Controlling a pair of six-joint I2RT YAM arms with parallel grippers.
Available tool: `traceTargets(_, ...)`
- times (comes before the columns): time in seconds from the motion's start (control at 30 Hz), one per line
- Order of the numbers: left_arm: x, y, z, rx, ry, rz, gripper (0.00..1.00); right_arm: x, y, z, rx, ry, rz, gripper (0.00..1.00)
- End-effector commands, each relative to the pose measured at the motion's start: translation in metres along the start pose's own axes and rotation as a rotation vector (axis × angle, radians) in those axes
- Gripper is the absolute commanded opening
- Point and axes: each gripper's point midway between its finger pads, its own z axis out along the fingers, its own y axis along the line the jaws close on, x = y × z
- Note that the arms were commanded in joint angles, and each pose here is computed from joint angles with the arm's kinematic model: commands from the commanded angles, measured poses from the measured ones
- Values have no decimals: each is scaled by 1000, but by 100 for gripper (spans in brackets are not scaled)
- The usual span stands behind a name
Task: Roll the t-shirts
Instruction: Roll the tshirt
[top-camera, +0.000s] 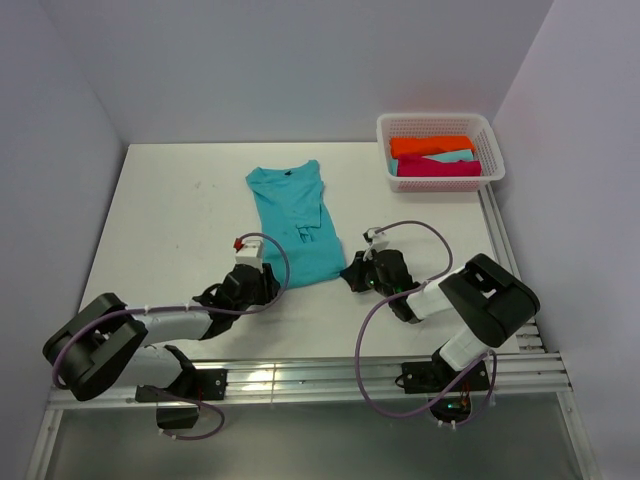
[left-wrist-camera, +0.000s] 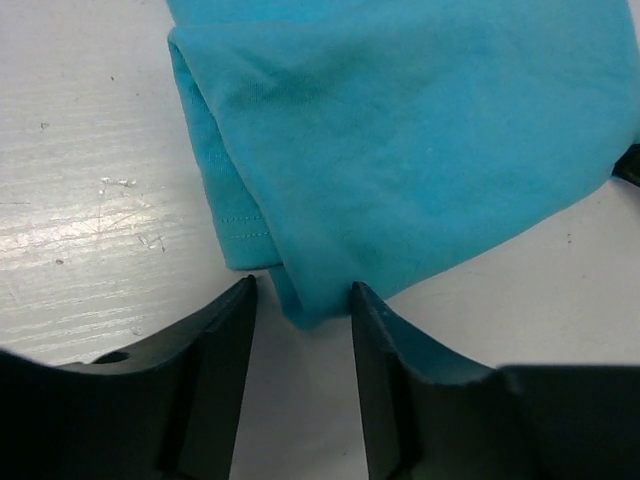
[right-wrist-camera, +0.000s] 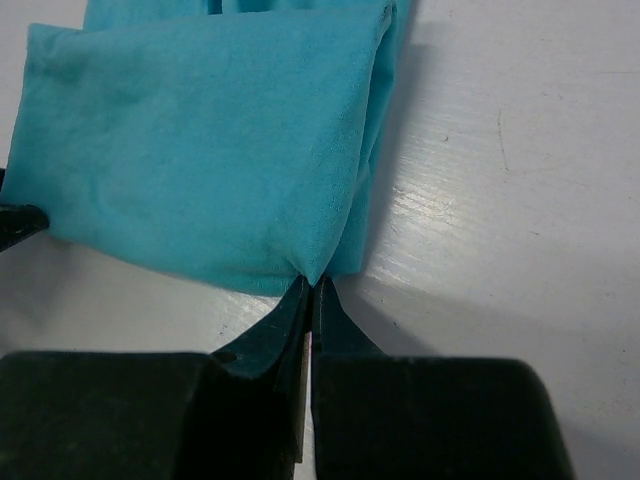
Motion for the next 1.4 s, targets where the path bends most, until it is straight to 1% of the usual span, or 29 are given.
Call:
traceTargets(0.0,-7,-8,6,6,-9,-16,47,4,-4,3,11,26,-5,2)
traceTargets(0.1,0,-6,5,10,4,-32,46,4,-3,3,7,28,-5,2)
traceTargets(0.17,3,-7,4,20,7,-38,44,4,-2,4,4,32,-5,2)
traceTargets(0.2,4,-7,4,24,11,-37,42,5,0,4,-2,40,-5,2)
traceTargets(0.3,5,-7,4,13,25,-36,15,6,1,3,-6,58,-3,1)
traceTargets(0.33,6,-5,5,1,33,-36,0,6,2,2,-10,63,-1,1)
traceTargets(0.57,11,-9,-7,26,64,-88,0,9,6,-13,-7,94,33,0)
traceTargets(0.6,15,-8,-9,26,86,-90,0,16,3,-16,9,132,42,0)
traceTargets(0.63,16,-9,-13,26,98,-100,0,14,6,-18,4,135,45,0)
traceTargets(0.7,11,-17,-15,46,112,-109,0,23,8,-23,8,193,67,0)
traceTargets(0.73,18,-18,-19,47,160,-109,0,23,10,-25,4,208,75,0)
traceTargets(0.77,10,-26,-19,60,159,-119,0,21,14,-25,-3,223,92,0)
traceTargets(0.8,11,-28,-20,59,177,-121,0,32,15,-30,1,286,109,0)
traceTargets(0.83,17,-30,-23,60,218,-129,0,34,18,-32,-9,314,119,0)
traceTargets(0.87,13,-35,-24,71,228,-136,0,31,24,-32,-21,327,133,0)
traceTargets(0.9,14,-37,-26,79,239,-142,0,40,26,-38,-24,381,152,0)
traceTargets(0.97,15,-46,-32,108,269,-166,0,39,31,-41,-20,415,174,0)
traceTargets(1.0,15,-48,-35,118,272,-174,0,45,32,-47,-15,457,185,0)
traceTargets(1.03,10,-53,-39,133,266,-195,0,41,38,-51,-35,459,196,0)
traceTargets(1.07,17,-49,-43,115,297,-197,0,41,39,-54,-34,468,203,0)
traceTargets(1.1,17,-48,-46,114,303,-203,0,45,39,-61,-26,492,213,0)
traceTargets(1.17,13,-51,-51,118,306,-213,0,37,45,-67,-38,483,213,0)
traceTargets(1.2,17,-49,-54,108,327,-211,0,36,45,-70,-31,487,212,0)
traceTargets(1.27,15,-52,-57,117,343,-214,0,35,44,-77,-14,513,201,0)
traceTargets(1.3,18,-53,-60,121,366,-214,0,40,42,-82,9,549,206,0)
traceTargets(1.37,17,-57,-62,125,380,-216,0,37,44,-85,3,566,192,0)
